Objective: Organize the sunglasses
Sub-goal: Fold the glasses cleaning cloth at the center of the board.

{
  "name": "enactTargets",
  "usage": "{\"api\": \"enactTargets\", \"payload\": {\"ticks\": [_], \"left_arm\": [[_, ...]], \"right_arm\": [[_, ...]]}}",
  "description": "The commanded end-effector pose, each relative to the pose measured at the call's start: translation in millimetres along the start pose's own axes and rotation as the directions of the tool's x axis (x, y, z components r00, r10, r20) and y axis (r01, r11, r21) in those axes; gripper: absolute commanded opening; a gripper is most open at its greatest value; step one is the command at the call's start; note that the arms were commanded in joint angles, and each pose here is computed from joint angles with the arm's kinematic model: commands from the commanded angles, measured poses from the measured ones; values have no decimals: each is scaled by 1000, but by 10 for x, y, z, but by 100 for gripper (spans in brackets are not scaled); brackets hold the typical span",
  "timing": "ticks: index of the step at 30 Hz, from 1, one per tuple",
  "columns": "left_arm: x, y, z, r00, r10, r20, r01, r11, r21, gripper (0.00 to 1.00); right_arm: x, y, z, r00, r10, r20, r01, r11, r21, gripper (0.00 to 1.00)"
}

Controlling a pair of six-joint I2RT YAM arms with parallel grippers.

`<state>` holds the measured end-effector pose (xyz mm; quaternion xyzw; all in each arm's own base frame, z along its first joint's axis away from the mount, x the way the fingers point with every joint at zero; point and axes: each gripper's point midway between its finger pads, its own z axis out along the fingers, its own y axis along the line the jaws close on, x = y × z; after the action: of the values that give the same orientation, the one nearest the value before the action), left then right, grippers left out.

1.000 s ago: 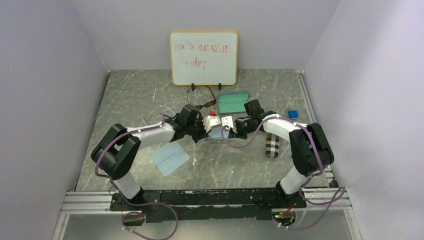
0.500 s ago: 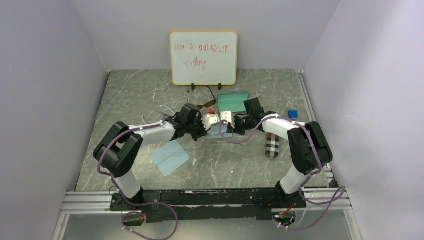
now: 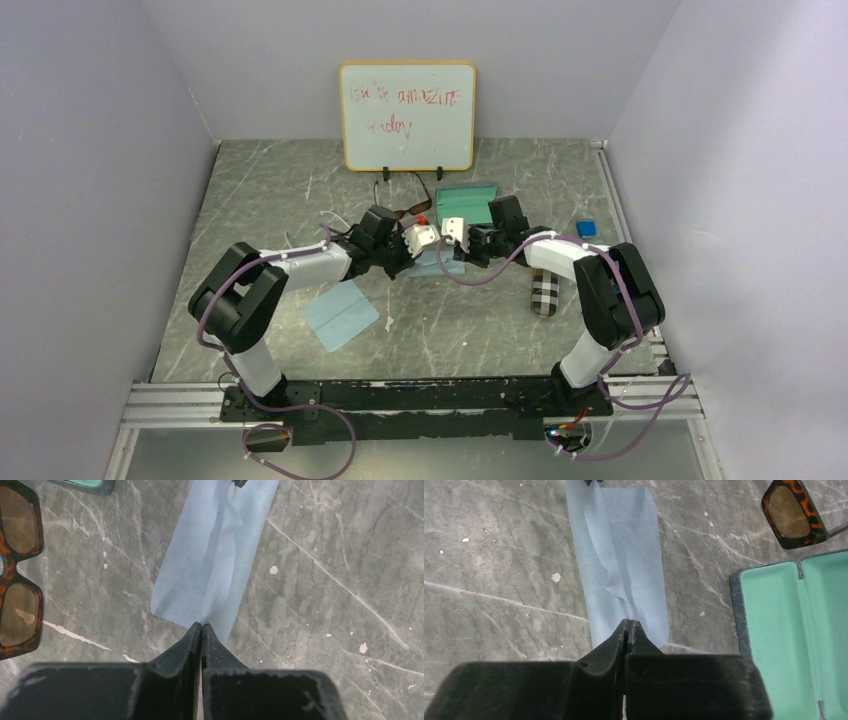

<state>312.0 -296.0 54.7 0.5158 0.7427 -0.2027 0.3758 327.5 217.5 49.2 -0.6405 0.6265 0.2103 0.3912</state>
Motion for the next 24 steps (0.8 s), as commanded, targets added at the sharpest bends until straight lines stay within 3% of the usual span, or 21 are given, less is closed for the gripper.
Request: {"api": "enactTargets", "payload": {"ticks": [1,24], "left_arm": [[-112,108,40,999,-2,37,3,999,-35,7],[-104,180,76,999,-15,39,18,997,-72,8]], "right_arm": [[-25,-115,14,1000,4,19,-5,999,54,0],[40,-149,29,1000,10,3,-10,996,83,0]]}}
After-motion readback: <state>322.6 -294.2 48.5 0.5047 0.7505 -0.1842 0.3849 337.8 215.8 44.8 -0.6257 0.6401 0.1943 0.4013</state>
